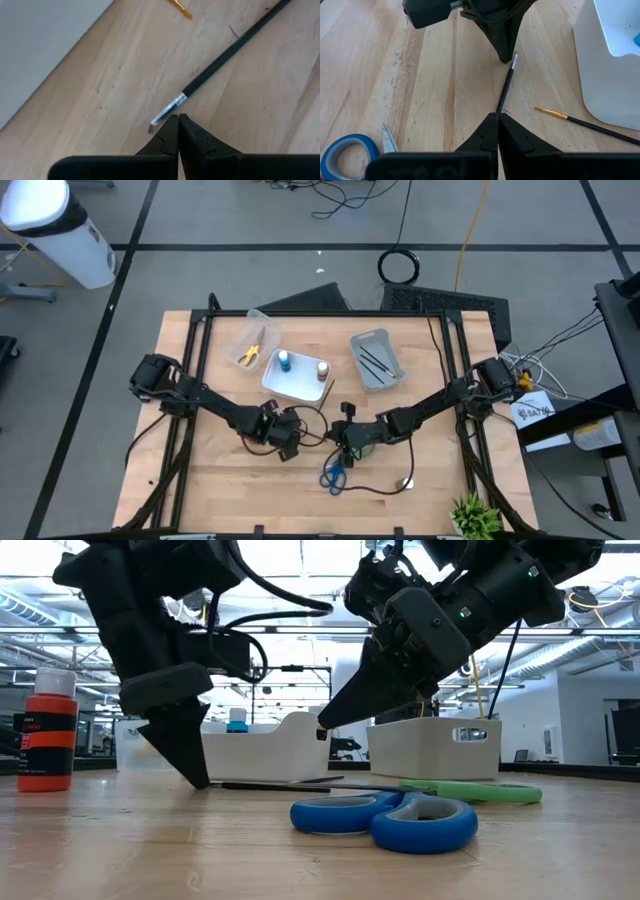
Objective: Pick & Place Paint Supplies
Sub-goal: Put the silver and black paintbrush into the gray bin
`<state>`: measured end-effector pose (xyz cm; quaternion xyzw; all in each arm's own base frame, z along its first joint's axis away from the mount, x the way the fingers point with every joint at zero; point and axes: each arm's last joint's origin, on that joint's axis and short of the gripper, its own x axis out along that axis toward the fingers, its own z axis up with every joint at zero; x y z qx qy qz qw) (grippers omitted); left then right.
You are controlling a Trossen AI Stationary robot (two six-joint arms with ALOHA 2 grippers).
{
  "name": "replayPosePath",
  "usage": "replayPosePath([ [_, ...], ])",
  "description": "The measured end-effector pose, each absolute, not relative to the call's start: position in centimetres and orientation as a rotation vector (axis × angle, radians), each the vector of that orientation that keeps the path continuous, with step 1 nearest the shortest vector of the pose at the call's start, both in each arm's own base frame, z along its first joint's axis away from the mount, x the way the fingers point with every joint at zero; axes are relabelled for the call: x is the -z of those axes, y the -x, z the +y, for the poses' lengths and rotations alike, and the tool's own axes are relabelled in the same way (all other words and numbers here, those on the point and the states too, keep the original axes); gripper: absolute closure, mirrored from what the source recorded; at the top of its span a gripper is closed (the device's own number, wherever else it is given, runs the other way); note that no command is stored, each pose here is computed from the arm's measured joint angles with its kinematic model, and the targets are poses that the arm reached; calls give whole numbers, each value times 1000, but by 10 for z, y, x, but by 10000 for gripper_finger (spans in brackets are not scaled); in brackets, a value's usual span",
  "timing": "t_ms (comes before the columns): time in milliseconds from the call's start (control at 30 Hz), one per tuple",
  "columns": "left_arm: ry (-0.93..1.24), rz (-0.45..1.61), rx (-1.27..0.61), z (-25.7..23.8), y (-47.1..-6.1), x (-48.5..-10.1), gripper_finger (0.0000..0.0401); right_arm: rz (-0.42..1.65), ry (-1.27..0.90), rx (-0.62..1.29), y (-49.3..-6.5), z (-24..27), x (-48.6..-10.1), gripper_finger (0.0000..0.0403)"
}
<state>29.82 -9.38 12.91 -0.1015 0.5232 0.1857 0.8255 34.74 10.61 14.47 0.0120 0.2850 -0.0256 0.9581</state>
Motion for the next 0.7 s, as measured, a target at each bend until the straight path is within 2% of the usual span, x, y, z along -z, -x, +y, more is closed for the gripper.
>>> replayPosePath([
  [200, 223, 1113, -396, -93, -298, -129, 378, 578, -24, 52, -347, 106, -145, 403],
  [400, 184, 1084, -417, -92, -298, -132, 396, 578, -24, 52, -347, 106, -145, 403],
  [700, 140, 974, -505, -87, -300, -142, 370, 577, -27, 53, -347, 106, -145, 403],
])
